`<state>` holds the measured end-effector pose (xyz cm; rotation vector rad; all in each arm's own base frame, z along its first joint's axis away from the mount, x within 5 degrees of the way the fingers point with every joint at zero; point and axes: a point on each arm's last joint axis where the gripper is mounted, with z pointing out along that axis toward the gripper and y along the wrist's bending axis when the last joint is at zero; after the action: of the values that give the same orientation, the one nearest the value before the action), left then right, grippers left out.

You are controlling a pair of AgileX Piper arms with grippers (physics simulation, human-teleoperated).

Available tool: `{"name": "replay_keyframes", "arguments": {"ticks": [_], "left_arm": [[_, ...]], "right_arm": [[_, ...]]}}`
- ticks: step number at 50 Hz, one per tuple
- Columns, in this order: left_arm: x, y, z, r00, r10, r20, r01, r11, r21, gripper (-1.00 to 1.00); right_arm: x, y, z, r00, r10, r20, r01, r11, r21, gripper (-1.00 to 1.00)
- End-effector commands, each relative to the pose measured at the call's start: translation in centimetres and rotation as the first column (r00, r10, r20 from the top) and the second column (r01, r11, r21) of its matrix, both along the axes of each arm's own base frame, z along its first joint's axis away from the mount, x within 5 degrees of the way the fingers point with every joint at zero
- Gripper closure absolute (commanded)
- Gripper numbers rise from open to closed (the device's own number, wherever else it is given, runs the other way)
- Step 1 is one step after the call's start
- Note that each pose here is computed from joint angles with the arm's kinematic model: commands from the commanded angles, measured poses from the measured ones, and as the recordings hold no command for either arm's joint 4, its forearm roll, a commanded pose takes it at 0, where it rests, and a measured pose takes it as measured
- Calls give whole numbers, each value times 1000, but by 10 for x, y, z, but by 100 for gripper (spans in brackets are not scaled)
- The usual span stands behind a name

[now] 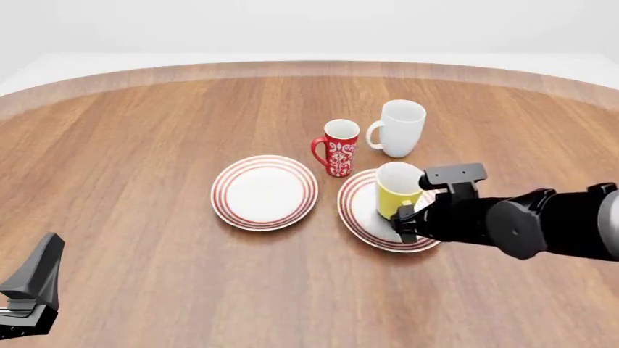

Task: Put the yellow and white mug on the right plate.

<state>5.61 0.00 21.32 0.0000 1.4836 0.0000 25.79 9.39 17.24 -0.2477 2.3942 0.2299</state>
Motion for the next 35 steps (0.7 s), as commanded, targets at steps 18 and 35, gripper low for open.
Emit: {"name": "replay_keyframes", "arguments": {"ticks": [18, 35], "left_arm": [[0, 0, 0, 1000, 0, 0, 0, 1000, 0, -100], [0, 0, 0, 1000, 0, 0, 0, 1000, 0, -100]], "right_arm": [[-22, 8, 21, 999, 29, 40, -31, 999, 43, -100], [-45, 3, 43, 996, 44, 76, -48, 997, 63, -100]]}}
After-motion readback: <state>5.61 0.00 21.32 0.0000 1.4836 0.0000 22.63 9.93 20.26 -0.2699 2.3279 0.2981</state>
